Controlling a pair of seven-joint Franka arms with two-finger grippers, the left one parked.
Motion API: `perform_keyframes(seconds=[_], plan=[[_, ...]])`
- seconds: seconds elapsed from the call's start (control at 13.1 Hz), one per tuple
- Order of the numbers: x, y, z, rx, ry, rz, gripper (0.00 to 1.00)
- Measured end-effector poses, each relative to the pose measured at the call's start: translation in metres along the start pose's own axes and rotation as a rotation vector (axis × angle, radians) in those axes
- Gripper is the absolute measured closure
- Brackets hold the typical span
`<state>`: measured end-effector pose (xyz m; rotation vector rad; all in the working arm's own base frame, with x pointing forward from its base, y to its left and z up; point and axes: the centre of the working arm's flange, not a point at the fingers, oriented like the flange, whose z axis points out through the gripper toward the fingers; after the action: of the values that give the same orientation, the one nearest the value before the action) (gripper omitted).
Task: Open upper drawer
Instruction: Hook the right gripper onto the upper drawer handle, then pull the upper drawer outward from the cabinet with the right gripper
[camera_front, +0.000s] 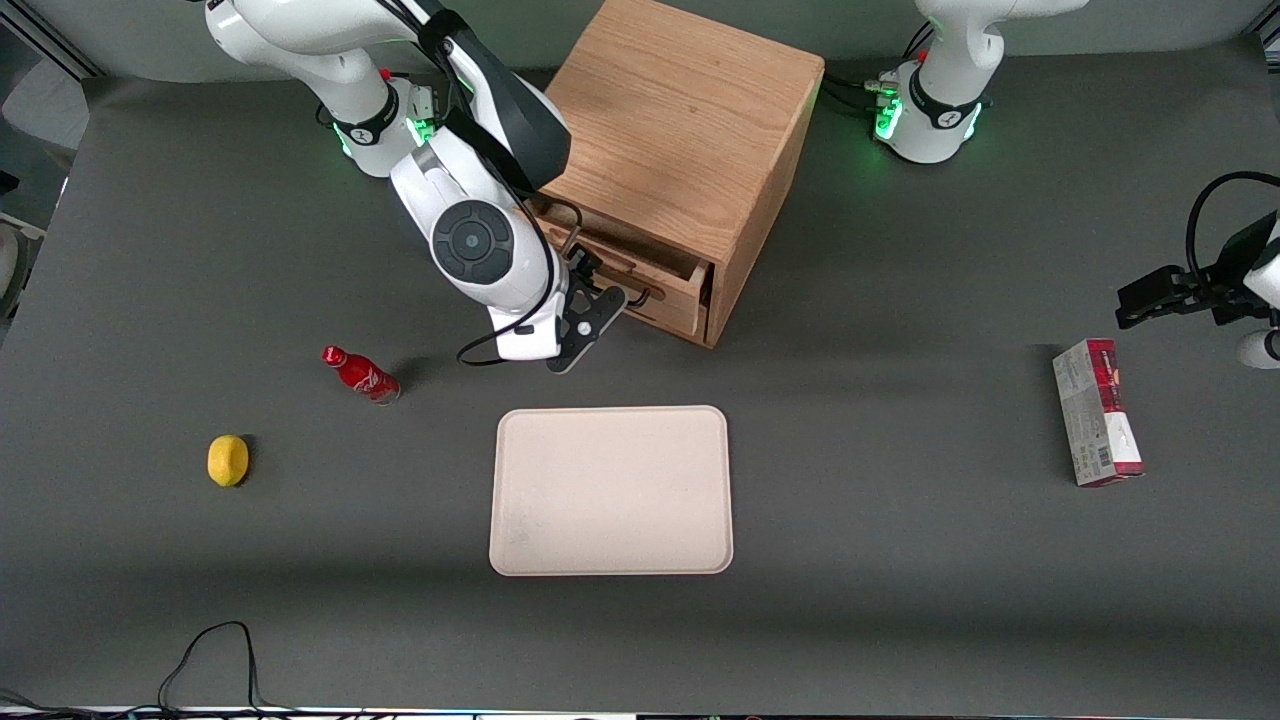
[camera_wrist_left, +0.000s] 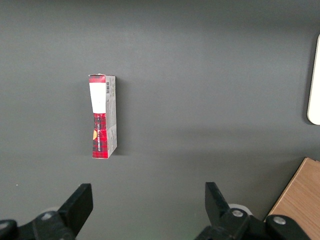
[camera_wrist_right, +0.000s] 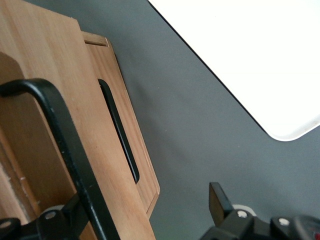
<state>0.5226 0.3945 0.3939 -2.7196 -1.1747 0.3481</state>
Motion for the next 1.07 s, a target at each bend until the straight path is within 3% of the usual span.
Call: perform_keyframes(seconds=[1.07], plan=[[0.010, 0.019, -0.001, 0.005, 0.023, 0.002, 0.00]])
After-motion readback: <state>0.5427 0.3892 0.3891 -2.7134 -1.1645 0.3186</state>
